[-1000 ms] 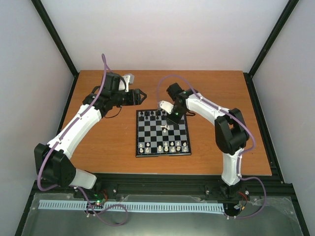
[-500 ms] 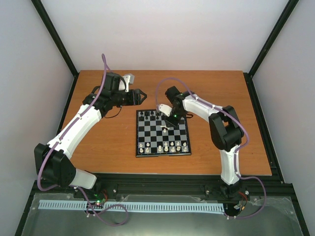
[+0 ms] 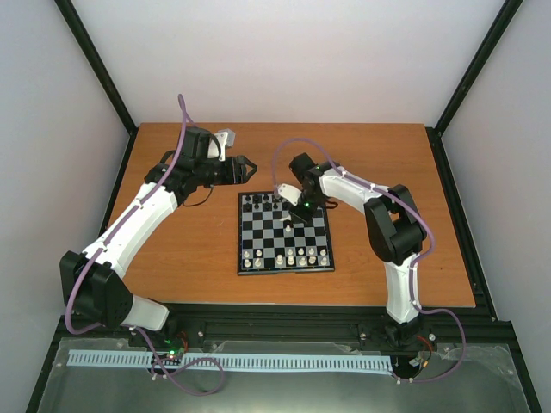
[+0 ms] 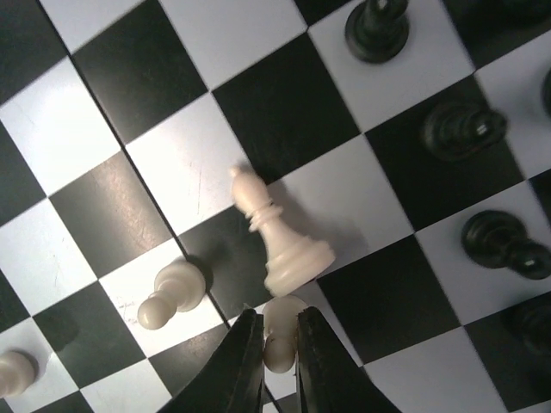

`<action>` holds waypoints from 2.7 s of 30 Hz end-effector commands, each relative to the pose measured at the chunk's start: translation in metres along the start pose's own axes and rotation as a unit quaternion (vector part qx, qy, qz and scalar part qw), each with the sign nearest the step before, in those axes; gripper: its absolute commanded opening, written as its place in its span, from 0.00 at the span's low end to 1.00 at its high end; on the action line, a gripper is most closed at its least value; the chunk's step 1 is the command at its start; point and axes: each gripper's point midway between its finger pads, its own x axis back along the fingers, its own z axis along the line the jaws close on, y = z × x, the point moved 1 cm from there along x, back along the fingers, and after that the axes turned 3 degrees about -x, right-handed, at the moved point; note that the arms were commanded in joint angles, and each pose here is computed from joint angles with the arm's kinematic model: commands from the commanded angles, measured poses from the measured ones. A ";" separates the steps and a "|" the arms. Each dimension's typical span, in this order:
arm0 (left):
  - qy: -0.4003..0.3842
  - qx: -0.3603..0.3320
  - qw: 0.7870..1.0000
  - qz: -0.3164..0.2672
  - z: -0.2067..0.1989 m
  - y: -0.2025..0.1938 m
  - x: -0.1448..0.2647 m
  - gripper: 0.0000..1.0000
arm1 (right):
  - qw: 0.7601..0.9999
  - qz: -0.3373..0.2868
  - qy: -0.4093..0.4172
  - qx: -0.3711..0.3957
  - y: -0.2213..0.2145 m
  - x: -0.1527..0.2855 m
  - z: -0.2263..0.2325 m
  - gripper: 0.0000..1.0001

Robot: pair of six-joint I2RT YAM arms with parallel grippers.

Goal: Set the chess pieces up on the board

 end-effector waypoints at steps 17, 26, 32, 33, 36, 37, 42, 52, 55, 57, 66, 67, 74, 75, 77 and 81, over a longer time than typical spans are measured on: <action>-0.014 0.000 0.999 -0.031 -0.009 0.018 0.012 0.68 | 0.996 -0.060 0.031 0.054 0.010 0.057 0.060 0.09; -0.013 -0.001 0.999 -0.031 -0.009 0.018 0.012 0.68 | 0.992 -0.031 0.063 0.109 0.011 0.041 0.107 0.10; -0.014 -0.001 0.999 -0.031 -0.009 0.018 0.012 0.68 | 0.989 0.010 0.073 0.126 -0.001 0.020 0.114 0.10; -0.014 -0.001 0.999 -0.030 -0.009 0.018 0.012 0.68 | 0.989 0.014 0.074 0.127 -0.003 0.017 0.115 0.10; -0.014 0.000 0.999 -0.030 -0.009 0.018 0.012 0.68 | 0.989 0.026 0.080 0.125 -0.007 0.010 0.115 0.10; -0.014 0.000 0.999 -0.030 -0.009 0.018 0.012 0.68 | 0.988 0.031 0.082 0.126 -0.009 0.008 0.116 0.10; -0.014 -0.001 0.999 -0.030 -0.009 0.018 0.012 0.68 | 0.987 0.047 0.089 0.129 -0.016 -0.001 0.118 0.10; -0.015 0.000 0.999 -0.030 -0.009 0.018 0.012 0.68 | 0.986 0.061 0.091 0.126 -0.021 -0.012 0.118 0.10; -0.014 0.000 0.999 -0.030 -0.009 0.018 0.012 0.68 | 0.985 0.066 0.093 0.126 -0.023 -0.016 0.119 0.10; -0.015 0.000 0.999 -0.031 -0.010 0.018 0.013 0.68 | 0.985 0.068 0.094 0.124 -0.024 -0.018 0.119 0.10; -0.015 -0.001 0.999 -0.032 -0.010 0.018 0.014 0.68 | 0.987 0.070 0.084 0.118 -0.023 -0.025 0.115 0.11; -0.016 -0.001 0.999 -0.032 -0.011 0.018 0.014 0.68 | 0.987 0.067 0.081 0.118 -0.022 -0.024 0.114 0.11; -0.016 -0.001 0.999 -0.032 -0.010 0.019 0.014 0.68 | 0.989 0.051 0.078 0.113 -0.014 -0.024 0.113 0.13; -0.015 -0.001 0.999 -0.033 -0.010 0.019 0.014 0.68 | 0.989 0.050 0.079 0.112 -0.014 -0.025 0.113 0.14; -0.016 -0.001 0.999 -0.032 -0.010 0.019 0.014 0.68 | 0.989 0.051 0.080 0.111 -0.014 -0.026 0.114 0.13; -0.015 -0.001 0.999 -0.032 -0.010 0.019 0.014 0.68 | 0.989 0.052 0.081 0.111 -0.015 -0.025 0.114 0.18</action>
